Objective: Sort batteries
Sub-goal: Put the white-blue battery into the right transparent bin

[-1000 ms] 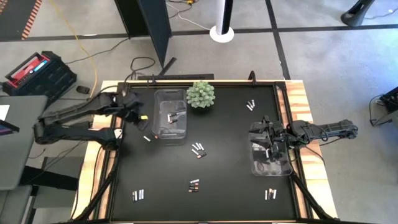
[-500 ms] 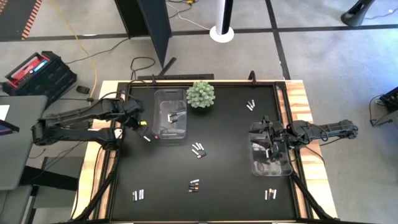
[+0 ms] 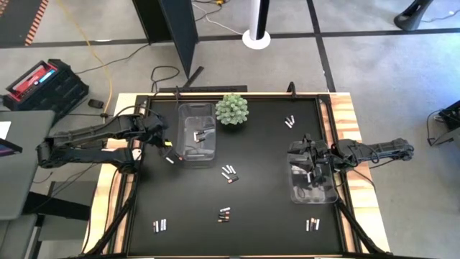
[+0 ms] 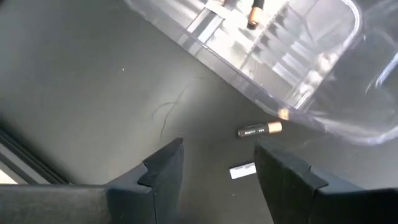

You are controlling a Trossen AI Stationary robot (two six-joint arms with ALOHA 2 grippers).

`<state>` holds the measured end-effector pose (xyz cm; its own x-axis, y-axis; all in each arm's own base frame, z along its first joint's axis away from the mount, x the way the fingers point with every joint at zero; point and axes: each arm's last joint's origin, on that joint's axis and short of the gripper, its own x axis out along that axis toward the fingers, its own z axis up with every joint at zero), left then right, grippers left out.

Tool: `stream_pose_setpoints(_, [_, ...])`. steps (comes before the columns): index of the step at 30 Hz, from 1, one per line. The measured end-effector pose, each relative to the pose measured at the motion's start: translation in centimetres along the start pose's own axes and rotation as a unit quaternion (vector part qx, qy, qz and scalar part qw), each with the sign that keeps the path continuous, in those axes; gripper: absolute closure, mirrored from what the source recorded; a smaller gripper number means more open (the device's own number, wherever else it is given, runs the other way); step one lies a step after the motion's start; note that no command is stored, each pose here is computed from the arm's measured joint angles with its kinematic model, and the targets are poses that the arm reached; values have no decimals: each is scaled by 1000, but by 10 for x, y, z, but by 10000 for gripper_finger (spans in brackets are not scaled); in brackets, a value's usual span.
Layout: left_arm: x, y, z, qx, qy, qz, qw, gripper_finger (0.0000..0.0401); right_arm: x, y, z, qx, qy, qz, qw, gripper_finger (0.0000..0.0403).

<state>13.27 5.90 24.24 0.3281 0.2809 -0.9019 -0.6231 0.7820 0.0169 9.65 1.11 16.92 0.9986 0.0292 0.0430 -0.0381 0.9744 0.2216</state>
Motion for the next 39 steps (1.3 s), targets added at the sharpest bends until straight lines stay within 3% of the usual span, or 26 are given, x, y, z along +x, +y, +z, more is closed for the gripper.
stream_pose_setpoints(3, [0,0,0,35,2,0,999,212,0,0,0,0,0,0,1000,168])
stream_pose_setpoints(8, [2,-1,0,30,10,-2,999,211,0,0,0,0,0,0,1000,168])
stream_pose_setpoints(16, [28,-11,-11,-39,66,-26,997,211,0,0,0,0,0,0,1000,168])
stream_pose_setpoints(29, [52,-32,-19,57,121,-47,990,211,0,0,0,0,0,0,1000,168])
stream_pose_setpoints(39, [79,-45,-18,63,176,-30,982,234,0,0,0,0,0,0,1000,168])
